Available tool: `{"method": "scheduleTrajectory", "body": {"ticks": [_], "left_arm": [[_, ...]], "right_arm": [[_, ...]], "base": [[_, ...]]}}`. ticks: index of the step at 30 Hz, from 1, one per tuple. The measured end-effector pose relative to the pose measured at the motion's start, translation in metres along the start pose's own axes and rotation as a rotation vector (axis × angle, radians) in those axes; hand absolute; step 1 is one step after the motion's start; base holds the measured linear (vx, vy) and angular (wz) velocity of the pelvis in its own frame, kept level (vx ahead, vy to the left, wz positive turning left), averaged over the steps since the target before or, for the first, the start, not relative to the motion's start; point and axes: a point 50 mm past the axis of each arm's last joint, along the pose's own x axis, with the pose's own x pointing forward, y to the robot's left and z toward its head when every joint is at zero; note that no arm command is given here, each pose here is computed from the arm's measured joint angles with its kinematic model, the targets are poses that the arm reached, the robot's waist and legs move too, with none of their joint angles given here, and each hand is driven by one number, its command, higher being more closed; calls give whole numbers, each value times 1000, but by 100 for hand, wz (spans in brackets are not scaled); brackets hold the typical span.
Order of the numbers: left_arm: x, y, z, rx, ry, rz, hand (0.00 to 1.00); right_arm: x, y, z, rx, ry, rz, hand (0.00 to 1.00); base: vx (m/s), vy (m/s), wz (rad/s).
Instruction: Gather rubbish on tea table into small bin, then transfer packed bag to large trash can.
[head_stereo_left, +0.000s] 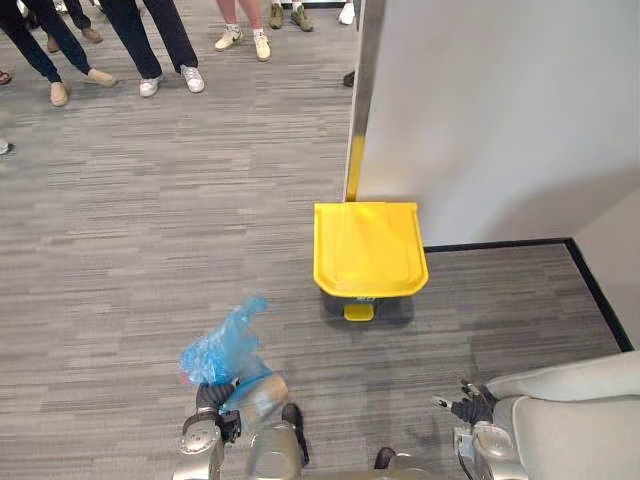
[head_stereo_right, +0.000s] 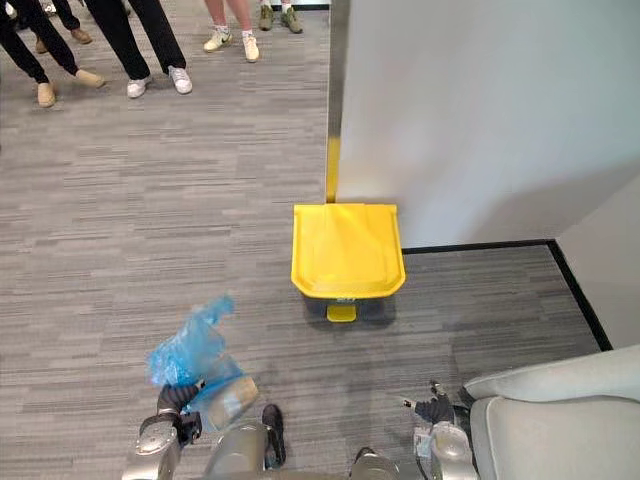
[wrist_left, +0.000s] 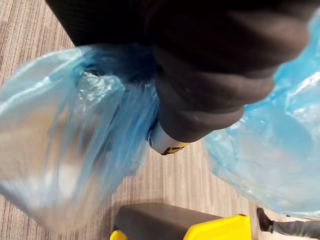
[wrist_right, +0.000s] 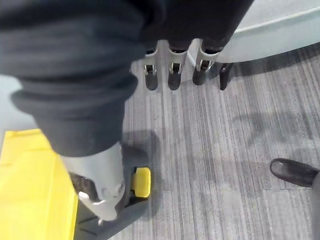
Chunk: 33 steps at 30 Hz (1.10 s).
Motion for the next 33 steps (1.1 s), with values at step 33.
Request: {"method": "scheduleTrajectory", "body": {"ticks": [33], "left_arm": [[-3,6,-18,68,74,-26,100]], "right_arm": [[2,-19,-12,-72,61,-27,0]], "base": [[115,11,6]]}}
